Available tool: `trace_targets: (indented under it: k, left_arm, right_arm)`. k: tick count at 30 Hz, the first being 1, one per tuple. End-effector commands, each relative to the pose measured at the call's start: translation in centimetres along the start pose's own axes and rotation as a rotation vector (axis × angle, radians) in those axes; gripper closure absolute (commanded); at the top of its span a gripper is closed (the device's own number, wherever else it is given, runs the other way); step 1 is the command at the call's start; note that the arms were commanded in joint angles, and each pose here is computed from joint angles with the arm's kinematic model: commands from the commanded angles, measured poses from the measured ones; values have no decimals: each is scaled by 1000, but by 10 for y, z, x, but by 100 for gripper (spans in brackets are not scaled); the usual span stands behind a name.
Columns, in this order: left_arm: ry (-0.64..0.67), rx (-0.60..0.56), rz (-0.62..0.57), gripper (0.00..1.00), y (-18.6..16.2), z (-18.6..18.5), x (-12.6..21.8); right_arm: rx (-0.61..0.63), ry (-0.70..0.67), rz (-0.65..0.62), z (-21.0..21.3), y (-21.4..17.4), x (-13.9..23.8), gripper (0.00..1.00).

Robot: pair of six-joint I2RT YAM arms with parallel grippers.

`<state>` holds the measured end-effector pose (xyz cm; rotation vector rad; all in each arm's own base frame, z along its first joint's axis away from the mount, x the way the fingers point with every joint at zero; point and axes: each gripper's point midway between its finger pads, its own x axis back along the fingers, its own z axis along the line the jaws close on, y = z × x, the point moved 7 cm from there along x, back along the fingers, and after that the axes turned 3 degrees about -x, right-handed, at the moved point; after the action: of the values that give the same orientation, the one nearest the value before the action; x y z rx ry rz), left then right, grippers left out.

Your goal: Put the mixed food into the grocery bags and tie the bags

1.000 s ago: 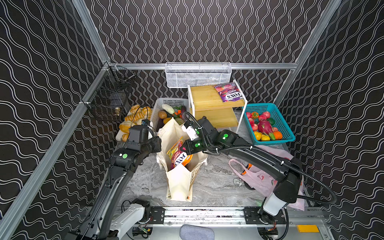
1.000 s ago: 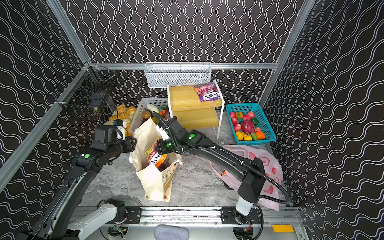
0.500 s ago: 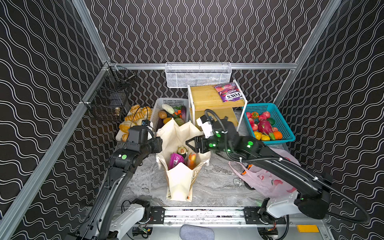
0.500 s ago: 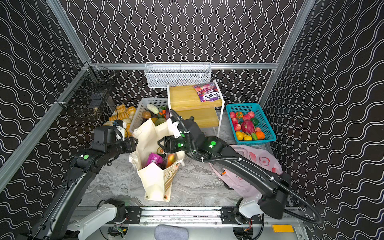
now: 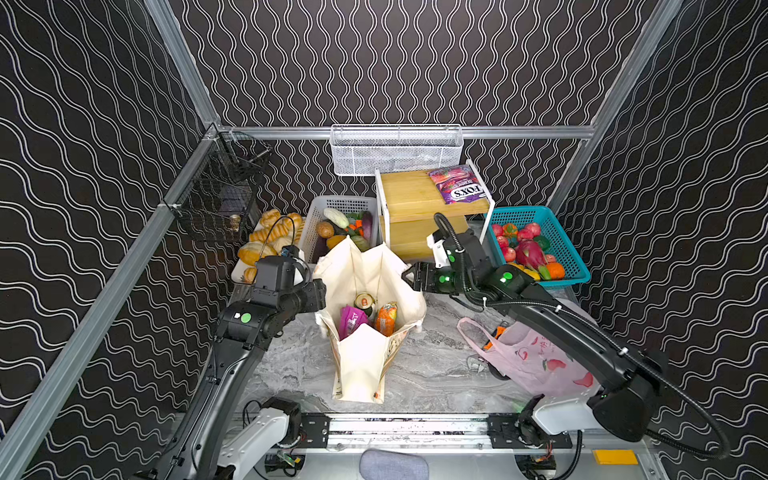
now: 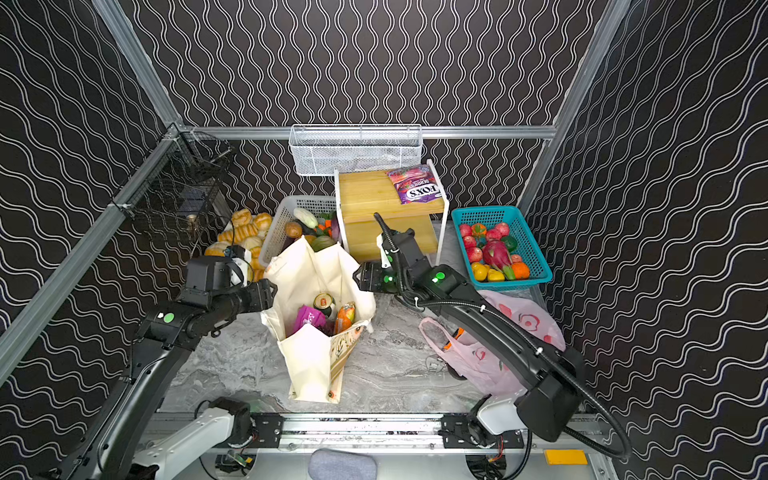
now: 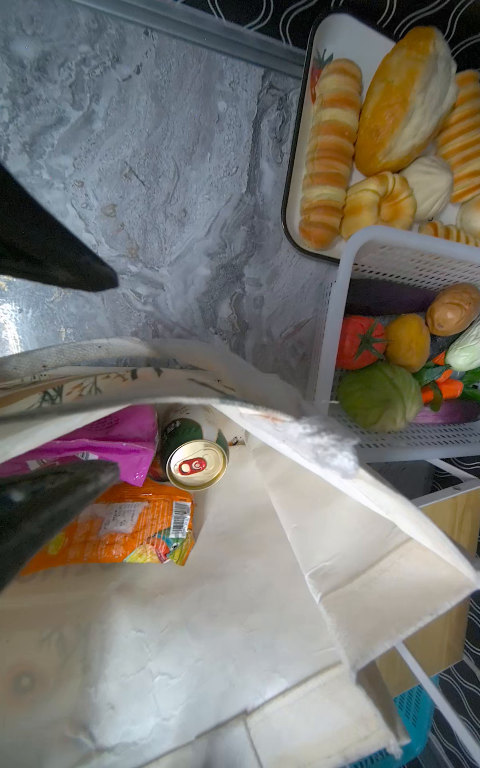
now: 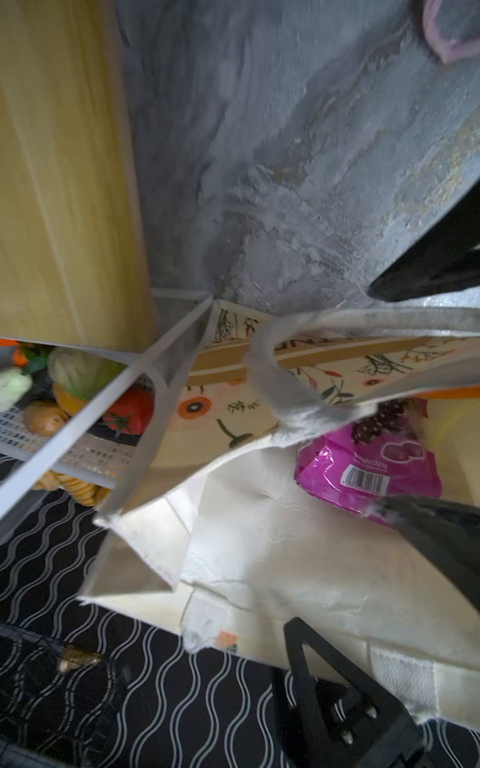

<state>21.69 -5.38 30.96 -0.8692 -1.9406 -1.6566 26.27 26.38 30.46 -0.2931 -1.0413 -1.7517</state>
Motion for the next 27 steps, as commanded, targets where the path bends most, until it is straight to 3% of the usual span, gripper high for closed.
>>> trace_targets:
  k: [1, 4, 6, 8, 12, 16, 21, 24, 27]
  left_arm:
    - [-74, 10, 7, 46, 1, -8, -5]
    - [-120, 11, 3, 70, 5, -13, -6]
    - [-141, 3, -20, 86, 8, -16, -1]
    - [-155, -6, -50, 100, 11, -17, 6]
    - [-223, -12, -110, 100, 16, -24, 20]
    - [-243, -10, -131, 100, 19, -26, 32]
    - [60, 73, -206, 100, 12, 9, 59]
    - [170, 70, -265, 100, 6, 23, 74]
    - [277, 46, -234, 100, 4, 33, 74]
  right_arm:
    - [3, 58, 109, 9, -6, -10, 51]
    - [31, 88, 114, 17, -4, -13, 84]
    - [52, 155, 100, 27, -2, -9, 100]
    - [71, 259, 95, 39, -2, -3, 100]
    - [114, 487, 115, 73, -7, 7, 100]
    - [191, 589, 162, 106, -16, 8, 100]
    - [211, 686, 227, 131, -24, 4, 100]
    - [191, 746, 239, 138, -23, 2, 100]
    - [182, 787, 246, 149, -22, -8, 100]
